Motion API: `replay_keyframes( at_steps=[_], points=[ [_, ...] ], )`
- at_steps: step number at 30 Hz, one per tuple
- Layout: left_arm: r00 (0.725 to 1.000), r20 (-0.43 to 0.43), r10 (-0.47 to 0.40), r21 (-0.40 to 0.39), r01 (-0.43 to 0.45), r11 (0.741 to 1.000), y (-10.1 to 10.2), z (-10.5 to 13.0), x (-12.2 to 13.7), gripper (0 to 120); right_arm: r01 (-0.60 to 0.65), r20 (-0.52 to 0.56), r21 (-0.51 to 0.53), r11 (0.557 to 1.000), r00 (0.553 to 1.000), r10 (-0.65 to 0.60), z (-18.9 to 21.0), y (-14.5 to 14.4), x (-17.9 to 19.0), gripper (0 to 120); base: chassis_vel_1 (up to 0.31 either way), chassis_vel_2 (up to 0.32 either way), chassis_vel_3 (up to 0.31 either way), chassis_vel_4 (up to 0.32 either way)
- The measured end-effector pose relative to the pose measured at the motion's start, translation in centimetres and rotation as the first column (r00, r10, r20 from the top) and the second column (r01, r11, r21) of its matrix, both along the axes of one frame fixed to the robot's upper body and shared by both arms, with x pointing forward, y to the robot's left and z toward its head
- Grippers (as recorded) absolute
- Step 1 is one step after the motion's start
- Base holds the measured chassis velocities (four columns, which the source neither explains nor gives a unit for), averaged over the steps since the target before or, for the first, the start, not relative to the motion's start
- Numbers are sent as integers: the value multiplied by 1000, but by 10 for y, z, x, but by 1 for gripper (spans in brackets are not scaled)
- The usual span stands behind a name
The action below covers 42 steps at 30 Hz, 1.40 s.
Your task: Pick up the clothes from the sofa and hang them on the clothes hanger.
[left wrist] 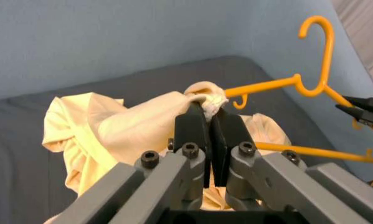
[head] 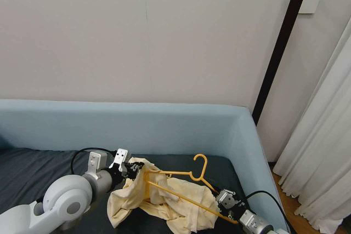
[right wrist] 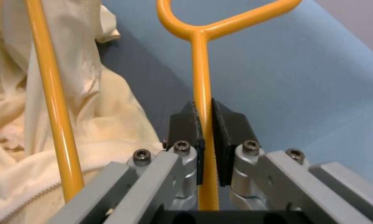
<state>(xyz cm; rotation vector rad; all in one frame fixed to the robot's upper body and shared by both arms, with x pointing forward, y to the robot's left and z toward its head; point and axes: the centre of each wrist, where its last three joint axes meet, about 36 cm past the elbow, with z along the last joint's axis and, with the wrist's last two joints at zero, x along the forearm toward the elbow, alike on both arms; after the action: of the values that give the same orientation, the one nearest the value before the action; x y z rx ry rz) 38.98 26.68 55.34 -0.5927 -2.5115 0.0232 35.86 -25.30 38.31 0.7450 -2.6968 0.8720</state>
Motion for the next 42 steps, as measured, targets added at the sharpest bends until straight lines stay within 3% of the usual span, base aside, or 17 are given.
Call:
replay_keyframes(
  at_steps=[6, 17, 24, 33, 37, 42],
  points=[
    [1000, 9, -3, -20, 3, 1000, -14, -3, 2, 0, -9, 12, 23, 1000, 1000, 9, 7, 5, -4, 4, 0, 0, 0, 0],
    [999, 36, -19, -52, 21, 998, -50, -2, 38, 0, -8, 37, 22, 1000, 999, 7, 7, 12, 6, 4, 0, 0, 0, 0],
    [995, 23, -102, -42, 103, 994, -85, 2, 43, 0, 7, 95, -65, 998, 995, 0, -1, 5, 12, 4, 0, 0, 0, 0],
    [988, 38, -151, -38, 152, 988, -113, 5, 56, 0, 41, 103, -62, 997, 994, -34, 2, 4, 19, 4, 0, 0, 0, 0],
    [977, 76, -201, -34, 204, 978, -141, 17, 66, 0, 69, 111, -67, 995, 992, -61, 2, -2, 21, 4, 0, 0, 0, 0],
    [966, 95, -242, -30, 246, 969, -161, 25, 72, 0, 83, 119, -60, 995, 990, -76, 8, -6, 20, 4, 0, 0, 0, 0]
  ],
)
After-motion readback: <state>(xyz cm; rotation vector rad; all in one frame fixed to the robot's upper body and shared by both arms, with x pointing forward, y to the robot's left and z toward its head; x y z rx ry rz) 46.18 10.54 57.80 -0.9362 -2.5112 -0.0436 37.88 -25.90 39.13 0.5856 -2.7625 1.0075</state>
